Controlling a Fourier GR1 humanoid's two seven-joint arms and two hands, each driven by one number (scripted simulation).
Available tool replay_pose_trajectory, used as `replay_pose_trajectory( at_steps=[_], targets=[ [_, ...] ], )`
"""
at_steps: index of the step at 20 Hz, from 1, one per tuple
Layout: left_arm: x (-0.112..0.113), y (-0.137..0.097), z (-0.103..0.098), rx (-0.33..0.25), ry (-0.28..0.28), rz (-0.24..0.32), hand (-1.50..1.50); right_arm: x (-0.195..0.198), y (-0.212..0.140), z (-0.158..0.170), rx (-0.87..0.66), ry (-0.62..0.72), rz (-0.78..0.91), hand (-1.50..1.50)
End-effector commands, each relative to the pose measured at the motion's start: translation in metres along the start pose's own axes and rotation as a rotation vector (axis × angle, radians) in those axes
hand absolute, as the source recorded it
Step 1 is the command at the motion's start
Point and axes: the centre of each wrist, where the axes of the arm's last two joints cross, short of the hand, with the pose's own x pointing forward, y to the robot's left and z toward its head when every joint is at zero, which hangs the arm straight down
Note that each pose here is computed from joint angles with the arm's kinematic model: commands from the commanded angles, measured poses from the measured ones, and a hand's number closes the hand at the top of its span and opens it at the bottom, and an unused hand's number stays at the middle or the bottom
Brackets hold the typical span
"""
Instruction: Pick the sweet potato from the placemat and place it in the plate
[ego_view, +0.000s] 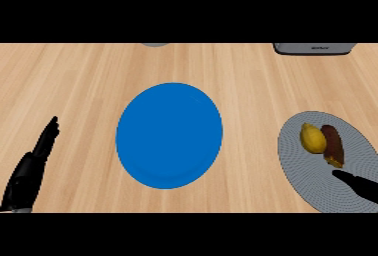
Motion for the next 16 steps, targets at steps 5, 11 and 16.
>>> replay_pose_trajectory(
  at_steps=[5,11,16],
  targets=[
    [-0.001,0.003,-0.007,-0.007,0.007,0.001,0.00,0.036,-0.014,-0.033,0.143,0.211,0.196,-1.50],
    [-0.015,0.001,0.006,-0.014,0.014,0.013,0.00,0.034,-0.005,-0.051,0.280,0.320,0.265,-1.50],
    [-0.001,0.013,-0.012,-0.018,-0.014,0.005,0.00,0.011,-0.012,-0.082,0.377,0.378,0.408,-1.50]
  ],
)
